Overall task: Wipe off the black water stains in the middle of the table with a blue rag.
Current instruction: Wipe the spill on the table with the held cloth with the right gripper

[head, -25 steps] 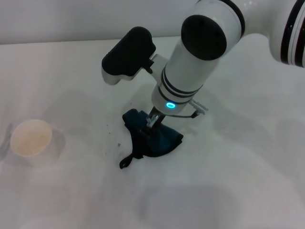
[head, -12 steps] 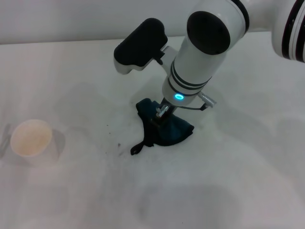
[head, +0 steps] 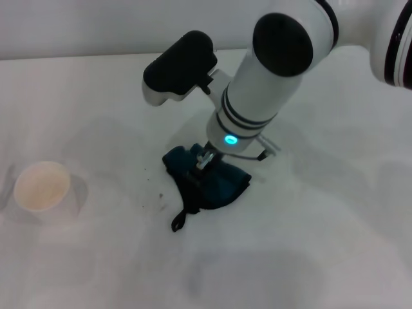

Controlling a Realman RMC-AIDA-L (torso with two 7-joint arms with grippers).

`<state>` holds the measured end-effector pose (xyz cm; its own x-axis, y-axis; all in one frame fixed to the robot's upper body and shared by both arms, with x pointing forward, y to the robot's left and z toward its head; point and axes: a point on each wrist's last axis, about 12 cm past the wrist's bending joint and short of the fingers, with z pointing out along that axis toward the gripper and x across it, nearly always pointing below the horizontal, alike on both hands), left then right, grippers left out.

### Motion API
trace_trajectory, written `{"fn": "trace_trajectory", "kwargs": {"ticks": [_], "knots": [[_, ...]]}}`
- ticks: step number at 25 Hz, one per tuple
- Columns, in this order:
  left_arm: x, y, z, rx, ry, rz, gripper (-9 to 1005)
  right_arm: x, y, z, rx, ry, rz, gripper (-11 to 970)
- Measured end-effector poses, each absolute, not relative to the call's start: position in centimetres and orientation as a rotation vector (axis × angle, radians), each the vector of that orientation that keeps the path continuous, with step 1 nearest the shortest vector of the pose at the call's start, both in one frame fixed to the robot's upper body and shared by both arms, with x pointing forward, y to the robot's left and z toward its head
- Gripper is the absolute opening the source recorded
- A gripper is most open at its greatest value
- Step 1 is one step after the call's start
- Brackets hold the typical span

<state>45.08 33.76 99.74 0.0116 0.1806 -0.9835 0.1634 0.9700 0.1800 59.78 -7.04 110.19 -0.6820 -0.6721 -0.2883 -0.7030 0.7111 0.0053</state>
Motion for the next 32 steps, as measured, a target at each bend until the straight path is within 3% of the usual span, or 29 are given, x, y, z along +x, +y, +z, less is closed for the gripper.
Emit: {"fn": "trace_trajectory", "kwargs": {"ticks": [20, 25, 32], "knots": [[45.4, 33.4, 99.7, 0.277, 1.569, 0.003, 875, 55.5, -3.0, 109.6, -1.262, 2.575, 0.416, 85], [45.3, 33.5, 99.7, 0.276, 1.571, 0.004, 875, 56.0, -3.0, 109.8, -1.259, 2.565, 0.399, 85], [45.0, 33.5, 99.6, 0.27, 1.576, 0.008, 875, 59.0, -4.8, 109.7, -1.166, 2.608, 0.257, 86]]}}
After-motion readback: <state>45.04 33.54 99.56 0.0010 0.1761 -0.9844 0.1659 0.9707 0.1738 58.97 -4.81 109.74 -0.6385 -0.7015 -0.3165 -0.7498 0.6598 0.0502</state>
